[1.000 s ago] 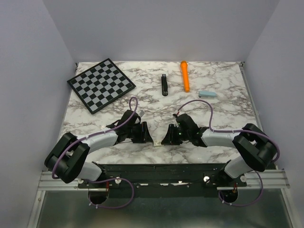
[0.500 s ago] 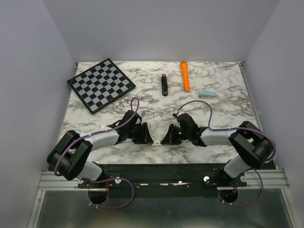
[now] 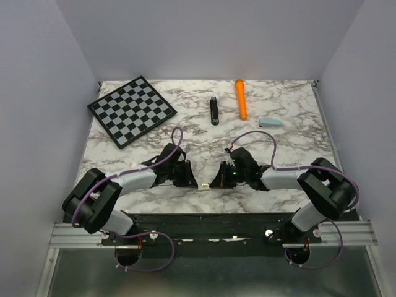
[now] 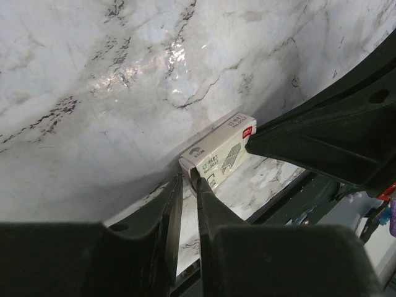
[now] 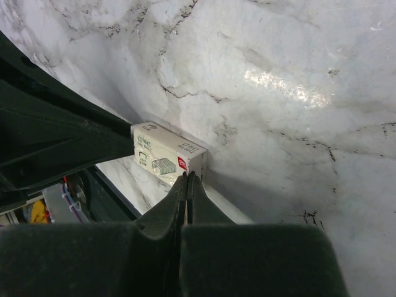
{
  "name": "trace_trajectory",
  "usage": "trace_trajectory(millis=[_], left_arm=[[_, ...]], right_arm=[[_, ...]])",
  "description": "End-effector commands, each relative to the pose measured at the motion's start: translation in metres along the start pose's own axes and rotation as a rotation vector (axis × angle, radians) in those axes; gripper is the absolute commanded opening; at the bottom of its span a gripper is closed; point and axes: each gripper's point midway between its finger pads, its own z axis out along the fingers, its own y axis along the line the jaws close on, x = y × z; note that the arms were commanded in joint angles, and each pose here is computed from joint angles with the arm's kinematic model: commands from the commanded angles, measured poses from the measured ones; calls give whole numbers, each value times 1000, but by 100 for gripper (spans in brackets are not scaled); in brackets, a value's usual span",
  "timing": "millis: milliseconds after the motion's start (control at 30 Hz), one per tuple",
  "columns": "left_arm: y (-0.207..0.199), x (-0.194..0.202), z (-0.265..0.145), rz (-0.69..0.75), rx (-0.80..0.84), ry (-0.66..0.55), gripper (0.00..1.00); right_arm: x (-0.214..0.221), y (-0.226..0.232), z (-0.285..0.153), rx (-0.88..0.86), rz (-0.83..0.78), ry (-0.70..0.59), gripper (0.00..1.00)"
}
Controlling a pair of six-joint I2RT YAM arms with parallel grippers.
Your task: Load the staples into the stapler
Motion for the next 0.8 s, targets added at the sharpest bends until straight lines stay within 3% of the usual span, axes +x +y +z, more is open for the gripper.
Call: trace_trajectory(millis=[0, 400, 533, 767], left_arm=[[-9, -6, 2, 17, 6, -3, 22], [-3, -2, 4, 41, -91, 25, 18], [0, 0, 3, 43, -119, 33, 21], [1, -1, 1, 49, -140, 27, 24]], right_arm=[[6, -9, 2, 18, -14, 19, 4], [5, -3, 1, -10, -19, 11, 5], [5, -3, 0, -18, -8, 4, 13], [3, 2, 1, -46, -9, -2, 14]])
